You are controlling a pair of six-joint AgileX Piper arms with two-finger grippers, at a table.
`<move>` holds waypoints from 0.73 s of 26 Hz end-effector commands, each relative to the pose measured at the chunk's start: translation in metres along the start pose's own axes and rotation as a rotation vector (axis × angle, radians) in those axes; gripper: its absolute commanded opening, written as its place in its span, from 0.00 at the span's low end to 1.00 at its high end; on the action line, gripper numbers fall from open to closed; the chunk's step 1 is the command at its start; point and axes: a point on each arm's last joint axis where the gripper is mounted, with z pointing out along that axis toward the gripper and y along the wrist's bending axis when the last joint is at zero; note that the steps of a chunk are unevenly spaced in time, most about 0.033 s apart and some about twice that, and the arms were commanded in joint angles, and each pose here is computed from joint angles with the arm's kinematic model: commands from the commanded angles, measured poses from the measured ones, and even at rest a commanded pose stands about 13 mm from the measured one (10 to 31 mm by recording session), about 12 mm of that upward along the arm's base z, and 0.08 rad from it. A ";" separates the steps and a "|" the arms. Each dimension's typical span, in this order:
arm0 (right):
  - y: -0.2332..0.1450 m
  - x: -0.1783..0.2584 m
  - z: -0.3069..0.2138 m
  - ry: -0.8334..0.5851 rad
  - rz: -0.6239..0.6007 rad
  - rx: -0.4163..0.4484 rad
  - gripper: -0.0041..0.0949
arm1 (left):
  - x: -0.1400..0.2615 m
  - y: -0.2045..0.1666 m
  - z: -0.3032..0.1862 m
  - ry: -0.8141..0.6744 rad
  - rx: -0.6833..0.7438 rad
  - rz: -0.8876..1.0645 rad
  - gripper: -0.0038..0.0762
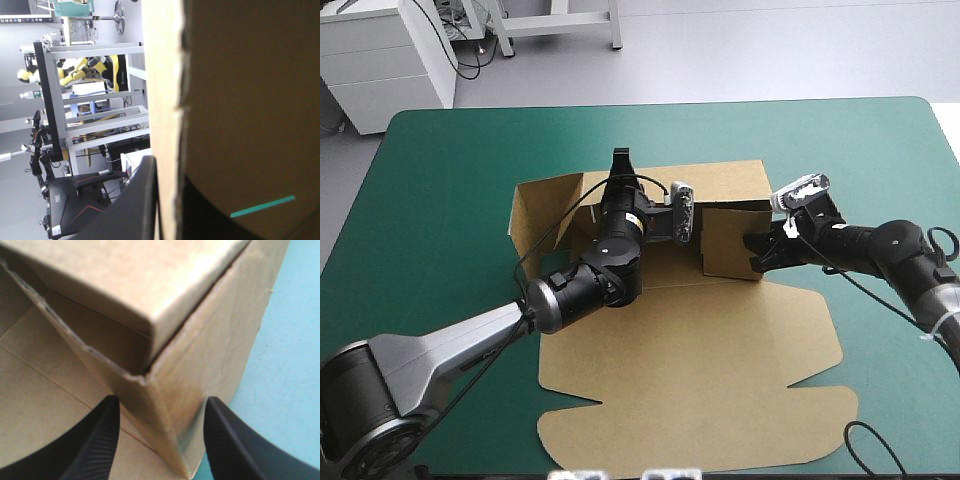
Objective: Fold the box
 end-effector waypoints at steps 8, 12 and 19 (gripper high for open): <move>-0.018 -0.014 0.000 -0.116 0.007 0.159 0.32 | 0.005 0.016 -0.012 -0.001 -0.033 -0.058 0.04; -0.018 -0.014 0.001 -0.117 -0.019 0.164 0.15 | 0.004 0.016 -0.012 -0.011 -0.033 -0.058 0.04; -0.019 -0.014 0.002 -0.121 -0.002 0.157 0.03 | 0.004 0.016 -0.012 -0.010 -0.033 -0.058 0.04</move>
